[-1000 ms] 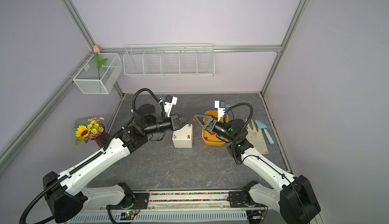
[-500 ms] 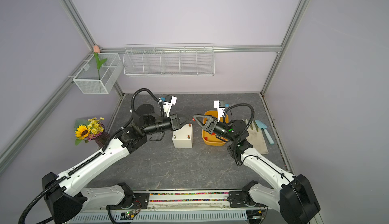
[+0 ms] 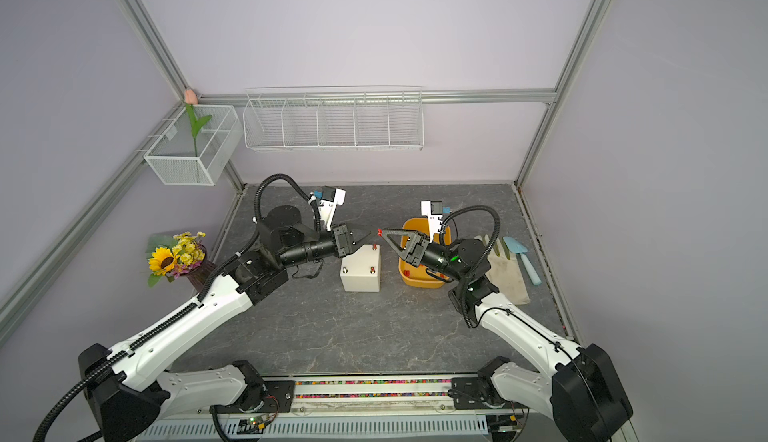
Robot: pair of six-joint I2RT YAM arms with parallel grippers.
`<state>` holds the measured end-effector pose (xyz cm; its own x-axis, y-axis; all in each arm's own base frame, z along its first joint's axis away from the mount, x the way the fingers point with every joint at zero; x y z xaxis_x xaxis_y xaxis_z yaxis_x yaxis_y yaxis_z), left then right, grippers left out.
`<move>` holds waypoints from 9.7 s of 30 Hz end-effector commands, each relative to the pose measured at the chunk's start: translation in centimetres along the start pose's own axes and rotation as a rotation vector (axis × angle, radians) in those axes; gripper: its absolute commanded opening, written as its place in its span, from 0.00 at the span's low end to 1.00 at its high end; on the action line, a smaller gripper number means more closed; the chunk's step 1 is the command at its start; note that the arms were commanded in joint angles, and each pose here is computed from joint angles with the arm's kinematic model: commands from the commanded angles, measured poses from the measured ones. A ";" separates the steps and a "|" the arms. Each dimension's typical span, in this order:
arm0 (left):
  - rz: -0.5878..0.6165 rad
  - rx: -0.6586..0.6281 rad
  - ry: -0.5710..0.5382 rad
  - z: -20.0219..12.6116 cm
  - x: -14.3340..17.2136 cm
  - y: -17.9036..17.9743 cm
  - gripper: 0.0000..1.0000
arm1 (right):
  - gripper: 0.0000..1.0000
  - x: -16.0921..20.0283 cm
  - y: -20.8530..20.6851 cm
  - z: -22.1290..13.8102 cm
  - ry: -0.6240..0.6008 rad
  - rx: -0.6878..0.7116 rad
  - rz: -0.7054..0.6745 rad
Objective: Cover the protruding screws with screw protection sleeves
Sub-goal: Attach the screw protection sleeve to the screw.
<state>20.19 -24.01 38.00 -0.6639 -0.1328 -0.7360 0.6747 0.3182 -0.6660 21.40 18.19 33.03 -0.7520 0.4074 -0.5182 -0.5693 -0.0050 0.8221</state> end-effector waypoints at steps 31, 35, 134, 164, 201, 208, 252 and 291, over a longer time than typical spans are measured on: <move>-0.033 0.160 0.219 -2.8 -0.2 0.1 0.44 | 0.06 0.6 1.0 -2.9 0.296 0.185 -0.098; -0.046 0.209 0.283 -2.4 0.2 0.2 0.44 | 0.06 0.9 2.0 -3.2 0.353 0.158 -0.116; 0.009 -0.031 0.319 -1.4 0.9 1.0 0.06 | 0.38 0.7 2.7 -4.8 0.306 0.289 -0.190; -0.051 -0.541 0.385 -1.9 -0.7 7.6 0.06 | 0.49 3.0 -1.7 -2.4 0.463 0.678 -0.397; -0.012 -0.856 0.666 2.6 -1.6 15.4 0.06 | 0.48 4.4 -3.3 2.0 0.558 0.773 -0.497; -0.010 -0.872 0.691 3.0 -1.4 16.2 0.06 | 0.48 4.6 -3.3 1.9 0.559 0.769 -0.496; -0.030 -0.872 0.738 4.2 -0.7 17.8 0.06 | 0.48 4.4 -2.2 1.3 0.535 0.765 -0.518; -0.028 -0.875 0.758 4.0 -0.7 17.7 0.05 | 0.47 4.5 -2.3 1.2 0.537 0.759 -0.517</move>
<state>34.19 -22.50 25.80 -0.8981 0.3369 -0.2827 0.3909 0.9060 -0.1621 19.99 21.09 28.89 -0.6480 -0.2518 -0.7188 -0.6267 0.7126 0.3154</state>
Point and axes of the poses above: each gripper's point midway between its finger pads, its own z axis out along the fingers, its own y axis along the line the jaws close on, x = y × z, the point moved 10 cm from there along -z, back along the fingers, and after that the axes turned 6 degrees about z, right-handed, at the moved point
